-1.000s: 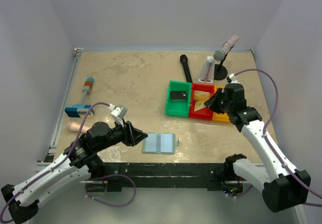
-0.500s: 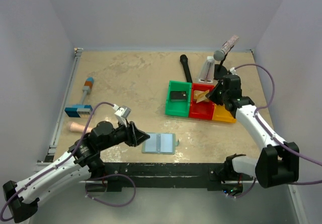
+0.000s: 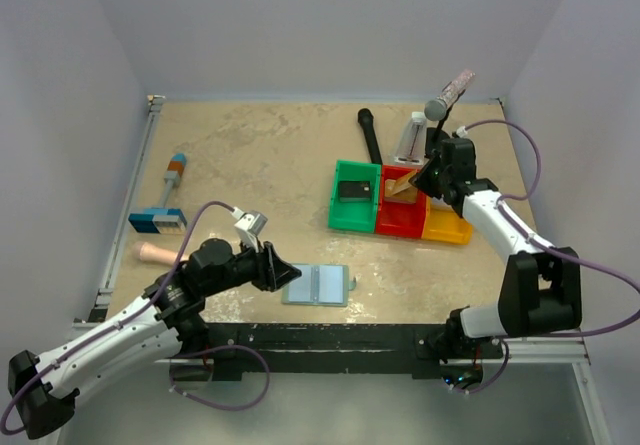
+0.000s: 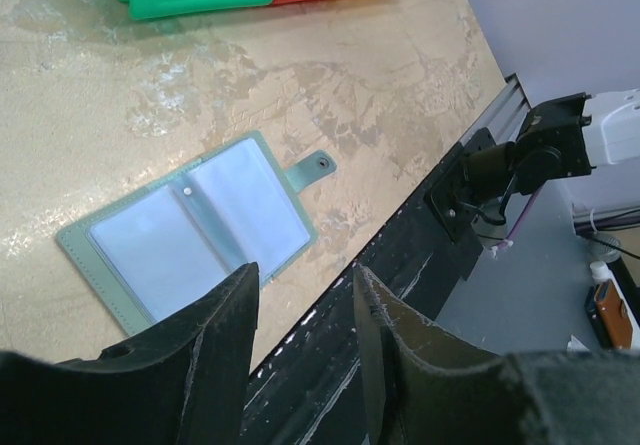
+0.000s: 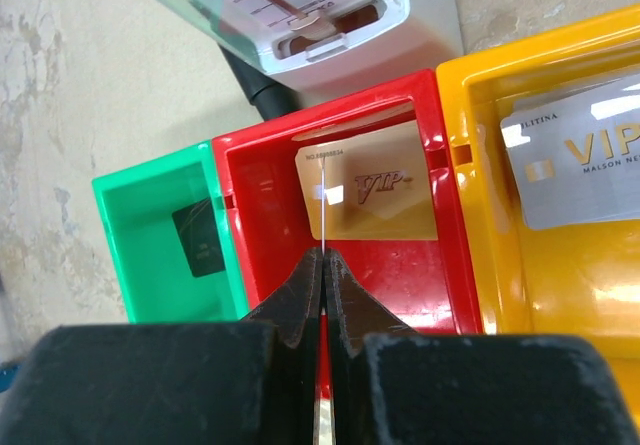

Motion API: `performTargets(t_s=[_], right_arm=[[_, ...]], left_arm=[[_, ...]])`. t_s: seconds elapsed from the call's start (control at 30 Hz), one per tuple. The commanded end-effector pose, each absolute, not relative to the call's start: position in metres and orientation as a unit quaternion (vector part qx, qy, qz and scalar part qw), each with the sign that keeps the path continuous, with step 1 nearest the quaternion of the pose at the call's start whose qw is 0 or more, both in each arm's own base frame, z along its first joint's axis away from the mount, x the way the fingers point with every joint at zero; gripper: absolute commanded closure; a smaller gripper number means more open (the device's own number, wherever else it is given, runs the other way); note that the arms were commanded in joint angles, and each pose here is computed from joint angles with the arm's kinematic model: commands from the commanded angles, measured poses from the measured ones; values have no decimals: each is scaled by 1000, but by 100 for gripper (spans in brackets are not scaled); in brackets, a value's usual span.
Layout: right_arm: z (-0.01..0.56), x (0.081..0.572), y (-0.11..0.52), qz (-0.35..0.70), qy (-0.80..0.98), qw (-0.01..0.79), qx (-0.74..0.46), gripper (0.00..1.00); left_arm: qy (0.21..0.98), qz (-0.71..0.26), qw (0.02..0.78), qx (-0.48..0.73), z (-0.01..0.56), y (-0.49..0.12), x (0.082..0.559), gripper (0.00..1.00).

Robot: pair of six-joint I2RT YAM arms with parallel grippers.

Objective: Take the credit cards out of the card holder
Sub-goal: Place the credit card in the storage box.

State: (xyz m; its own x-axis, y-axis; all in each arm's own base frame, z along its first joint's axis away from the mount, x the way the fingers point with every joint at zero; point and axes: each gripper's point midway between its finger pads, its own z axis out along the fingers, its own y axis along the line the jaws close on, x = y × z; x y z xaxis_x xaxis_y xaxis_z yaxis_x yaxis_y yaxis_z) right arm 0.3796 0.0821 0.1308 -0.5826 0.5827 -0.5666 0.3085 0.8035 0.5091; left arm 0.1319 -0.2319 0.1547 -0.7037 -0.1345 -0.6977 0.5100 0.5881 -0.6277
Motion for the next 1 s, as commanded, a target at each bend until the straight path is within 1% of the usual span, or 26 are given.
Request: performTargets(t_s=[0.0, 0.97], right_arm=[[154, 400, 81, 196, 856, 409, 250, 100], [128, 406, 78, 173, 884, 362, 237, 100]], left_arm=[[800, -459, 368, 117, 164, -240, 134, 53], [798, -473, 352, 124, 157, -249, 131, 52]])
